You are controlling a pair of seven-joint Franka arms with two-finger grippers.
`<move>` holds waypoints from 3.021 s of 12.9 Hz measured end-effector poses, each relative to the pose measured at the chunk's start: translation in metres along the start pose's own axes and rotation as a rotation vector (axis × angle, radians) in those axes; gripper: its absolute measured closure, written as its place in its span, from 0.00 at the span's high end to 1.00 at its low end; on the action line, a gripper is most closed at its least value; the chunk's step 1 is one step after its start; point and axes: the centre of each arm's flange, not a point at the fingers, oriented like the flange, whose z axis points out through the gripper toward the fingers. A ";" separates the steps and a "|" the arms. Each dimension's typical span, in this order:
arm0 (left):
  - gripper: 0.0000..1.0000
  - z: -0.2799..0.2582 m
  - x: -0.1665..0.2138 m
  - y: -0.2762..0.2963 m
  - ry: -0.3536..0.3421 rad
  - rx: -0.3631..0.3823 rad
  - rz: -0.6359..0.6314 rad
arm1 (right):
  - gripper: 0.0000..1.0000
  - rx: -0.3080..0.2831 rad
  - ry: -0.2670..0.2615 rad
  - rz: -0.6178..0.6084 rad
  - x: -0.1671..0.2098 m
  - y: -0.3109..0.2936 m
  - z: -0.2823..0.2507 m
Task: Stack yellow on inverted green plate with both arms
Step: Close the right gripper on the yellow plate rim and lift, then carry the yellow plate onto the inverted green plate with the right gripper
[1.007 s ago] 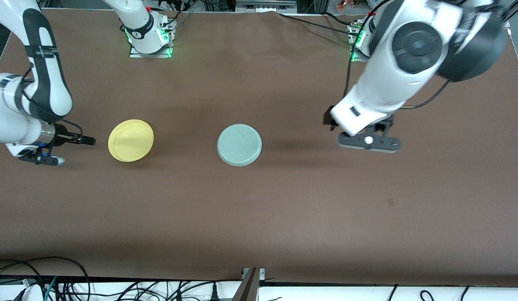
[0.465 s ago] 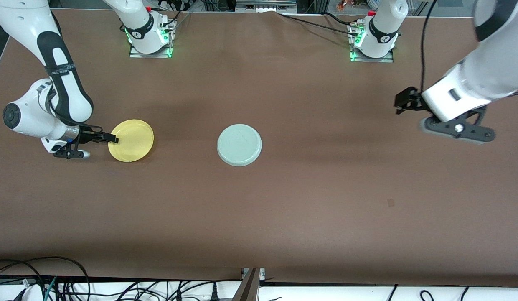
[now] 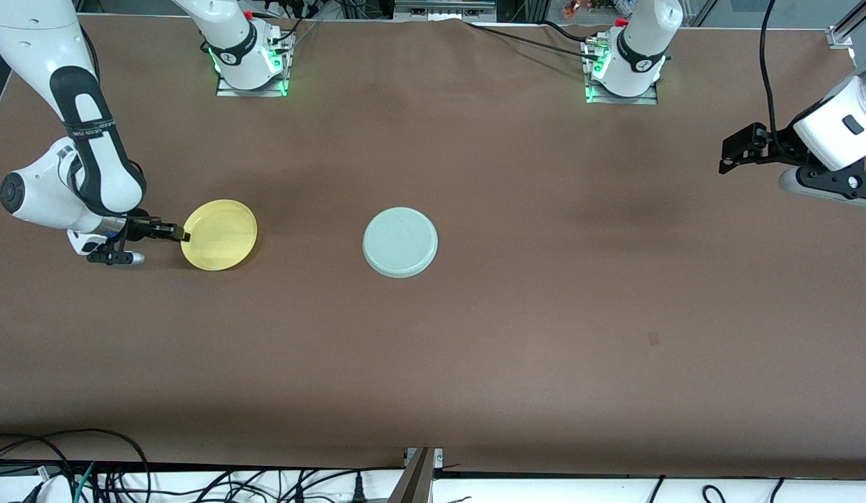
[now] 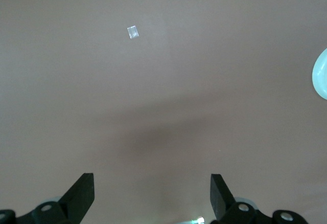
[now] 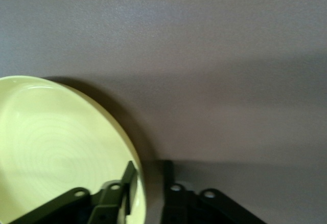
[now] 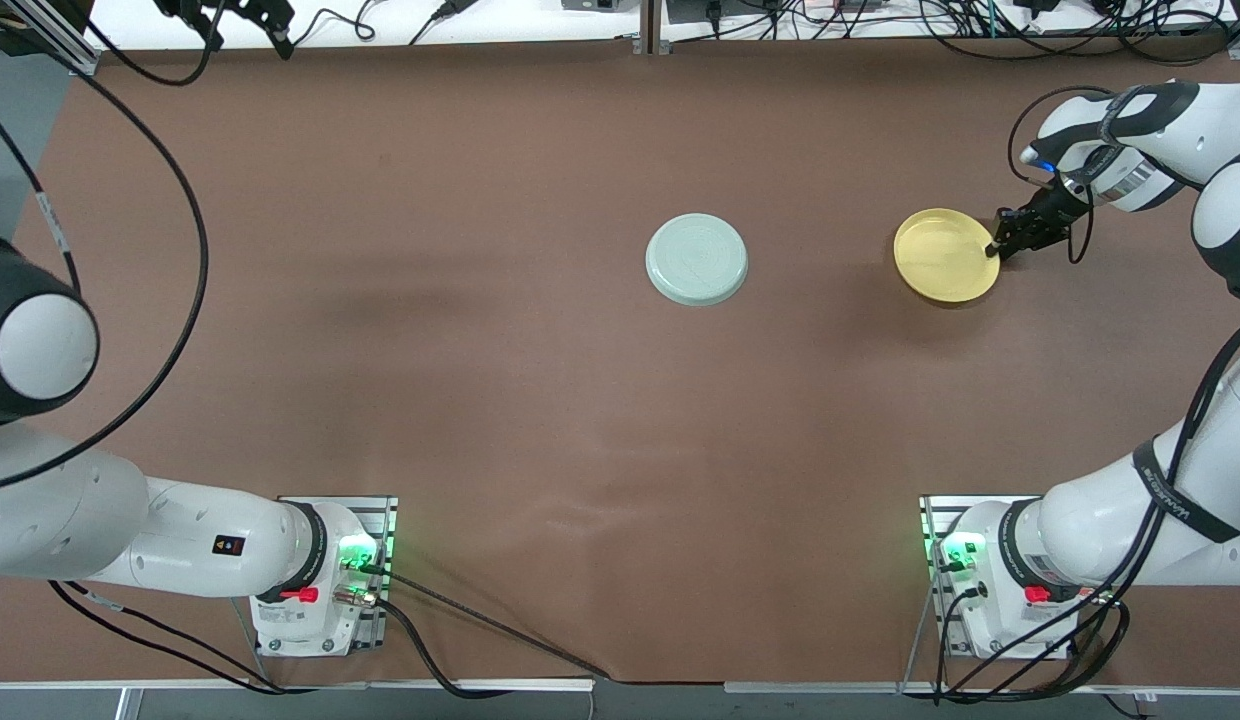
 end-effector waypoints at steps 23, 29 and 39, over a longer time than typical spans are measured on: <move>1.00 -0.012 0.004 -0.017 0.080 0.007 -0.132 | 0.02 0.038 -0.118 -0.309 0.010 -0.423 0.056; 1.00 -0.012 0.003 -0.019 0.080 0.007 -0.141 | 0.02 0.024 -0.135 -0.333 0.004 -0.429 0.076; 1.00 -0.013 0.003 -0.019 0.081 0.007 -0.145 | 0.19 0.020 -0.115 -0.347 0.003 -0.437 0.078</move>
